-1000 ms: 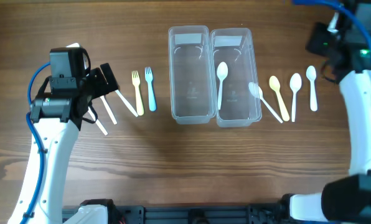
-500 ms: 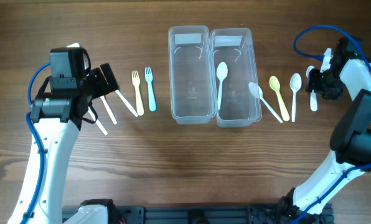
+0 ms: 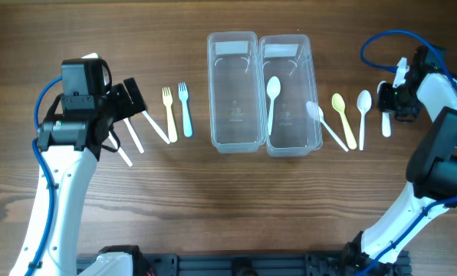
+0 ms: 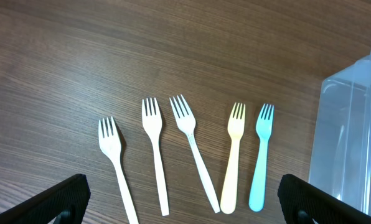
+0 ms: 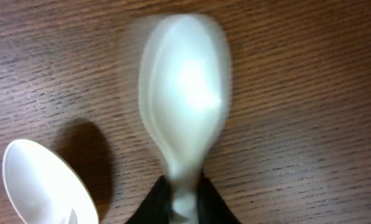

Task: Pack container
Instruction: 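Grasp another white spoon with the right gripper and drop it in the right container, then grasp a white spoon with the right gripper and place it in the right container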

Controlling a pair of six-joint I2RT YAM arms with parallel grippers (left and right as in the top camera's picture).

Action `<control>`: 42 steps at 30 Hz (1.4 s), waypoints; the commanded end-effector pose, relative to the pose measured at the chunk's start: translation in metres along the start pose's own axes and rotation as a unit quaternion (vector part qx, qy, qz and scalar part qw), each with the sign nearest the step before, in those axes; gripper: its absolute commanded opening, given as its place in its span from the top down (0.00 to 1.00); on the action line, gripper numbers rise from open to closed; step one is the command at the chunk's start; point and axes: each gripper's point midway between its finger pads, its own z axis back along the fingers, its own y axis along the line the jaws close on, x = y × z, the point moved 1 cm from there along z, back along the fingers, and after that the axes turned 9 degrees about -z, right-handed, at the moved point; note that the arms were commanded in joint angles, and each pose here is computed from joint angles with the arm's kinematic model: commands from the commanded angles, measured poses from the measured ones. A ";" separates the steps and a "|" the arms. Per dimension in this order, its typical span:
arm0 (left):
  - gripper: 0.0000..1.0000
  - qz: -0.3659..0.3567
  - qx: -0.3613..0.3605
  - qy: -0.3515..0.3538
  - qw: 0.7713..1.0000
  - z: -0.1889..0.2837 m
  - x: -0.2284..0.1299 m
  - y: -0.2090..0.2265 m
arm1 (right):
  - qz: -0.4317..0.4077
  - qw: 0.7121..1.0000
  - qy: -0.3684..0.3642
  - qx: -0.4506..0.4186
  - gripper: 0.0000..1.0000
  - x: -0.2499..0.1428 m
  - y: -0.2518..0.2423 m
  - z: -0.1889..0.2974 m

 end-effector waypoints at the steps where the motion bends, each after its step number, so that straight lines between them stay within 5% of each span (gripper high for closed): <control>1: 0.00 -0.002 0.000 -0.010 1.000 0.003 0.008 0.001 | 0.000 0.999 0.035 0.006 0.92 -0.015 0.003 -0.012; 7: 0.00 -0.002 0.000 -0.010 1.000 0.003 0.008 0.001 | -0.015 0.998 -0.040 0.045 0.96 0.026 0.022 0.082; 11: 0.00 -0.002 0.000 -0.010 1.000 0.003 0.008 0.001 | 0.020 0.977 -0.154 0.147 0.96 0.031 0.090 0.198; 14: 0.00 -0.002 0.000 -0.010 1.000 0.003 0.008 0.001 | 0.071 0.959 -0.165 0.221 0.96 0.002 0.163 0.242; 18: 0.00 -0.002 0.000 -0.010 1.000 0.003 0.008 0.001 | 0.130 0.957 -0.077 0.246 0.96 -0.057 0.248 0.201; 23: 0.00 -0.002 0.000 -0.010 1.000 0.003 0.008 0.001 | 0.145 0.974 -0.013 0.175 0.96 -0.090 0.283 0.111; 26: 0.00 -0.002 0.000 -0.010 1.000 0.003 0.008 0.001 | 0.146 0.976 0.008 0.163 0.91 -0.091 0.288 0.068; 28: 0.00 -0.002 0.000 -0.010 1.000 0.003 0.008 0.001 | 0.181 0.969 -0.002 0.165 0.63 -0.090 0.290 0.072; 33: 0.00 -0.002 0.000 -0.010 1.000 0.003 0.008 0.001 | 0.214 0.955 -0.113 0.172 0.46 -0.057 0.284 0.157; 37: 0.00 -0.002 0.000 -0.010 1.000 0.003 0.008 0.001 | 0.121 0.956 -0.260 0.057 0.39 0.008 0.199 0.227; 42: 0.00 -0.002 0.000 -0.010 1.000 0.003 0.008 0.001 | 0.032 0.991 -0.120 0.055 0.36 0.004 0.110 0.153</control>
